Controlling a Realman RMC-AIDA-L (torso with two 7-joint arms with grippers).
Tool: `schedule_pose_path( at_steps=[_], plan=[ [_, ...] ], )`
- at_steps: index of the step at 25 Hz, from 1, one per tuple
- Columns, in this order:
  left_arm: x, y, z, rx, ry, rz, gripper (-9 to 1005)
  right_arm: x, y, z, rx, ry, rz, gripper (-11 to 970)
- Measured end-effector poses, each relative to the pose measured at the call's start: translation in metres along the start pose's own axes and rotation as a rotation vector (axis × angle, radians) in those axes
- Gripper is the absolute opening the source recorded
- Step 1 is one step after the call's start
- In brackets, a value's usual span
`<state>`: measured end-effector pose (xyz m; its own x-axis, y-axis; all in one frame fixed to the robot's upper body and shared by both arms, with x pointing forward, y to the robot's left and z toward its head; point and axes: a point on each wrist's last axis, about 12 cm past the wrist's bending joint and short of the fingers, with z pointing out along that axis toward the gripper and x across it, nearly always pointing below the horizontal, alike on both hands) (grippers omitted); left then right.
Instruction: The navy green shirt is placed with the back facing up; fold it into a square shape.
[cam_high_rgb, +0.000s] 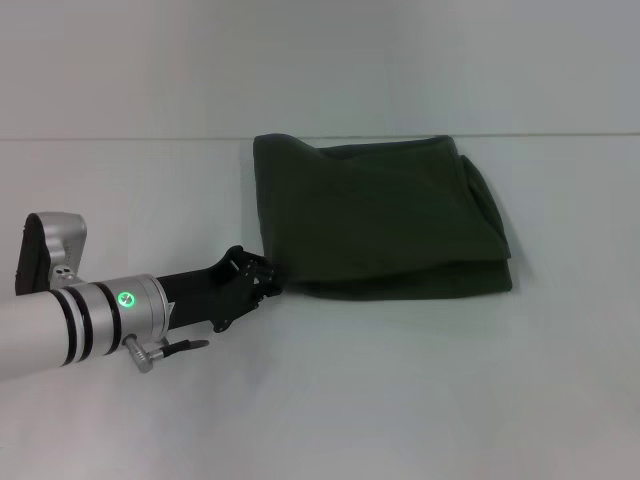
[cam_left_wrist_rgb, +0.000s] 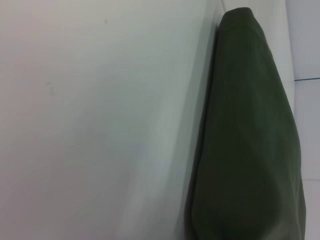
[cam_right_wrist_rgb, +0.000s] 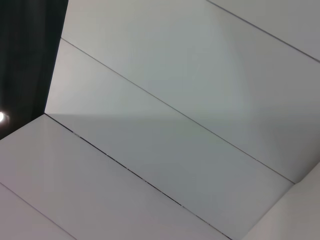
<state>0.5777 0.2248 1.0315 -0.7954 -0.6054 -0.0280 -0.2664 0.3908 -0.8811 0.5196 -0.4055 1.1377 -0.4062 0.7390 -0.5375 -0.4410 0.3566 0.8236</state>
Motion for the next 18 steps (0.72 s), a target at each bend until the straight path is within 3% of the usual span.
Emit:
schedule_pose_path(
  at_steps=[10, 18],
  plan=[
    [0.003, 0.003, -0.001, 0.007, 0.006, 0.020, 71, 0.001, -0.002, 0.000, 0.005, -0.004, 0.013, 915],
    [0.008, 0.018, -0.025, 0.044, 0.031, 0.006, 65, 0.003, -0.004, -0.002, 0.008, -0.006, 0.031, 915]
  ],
)
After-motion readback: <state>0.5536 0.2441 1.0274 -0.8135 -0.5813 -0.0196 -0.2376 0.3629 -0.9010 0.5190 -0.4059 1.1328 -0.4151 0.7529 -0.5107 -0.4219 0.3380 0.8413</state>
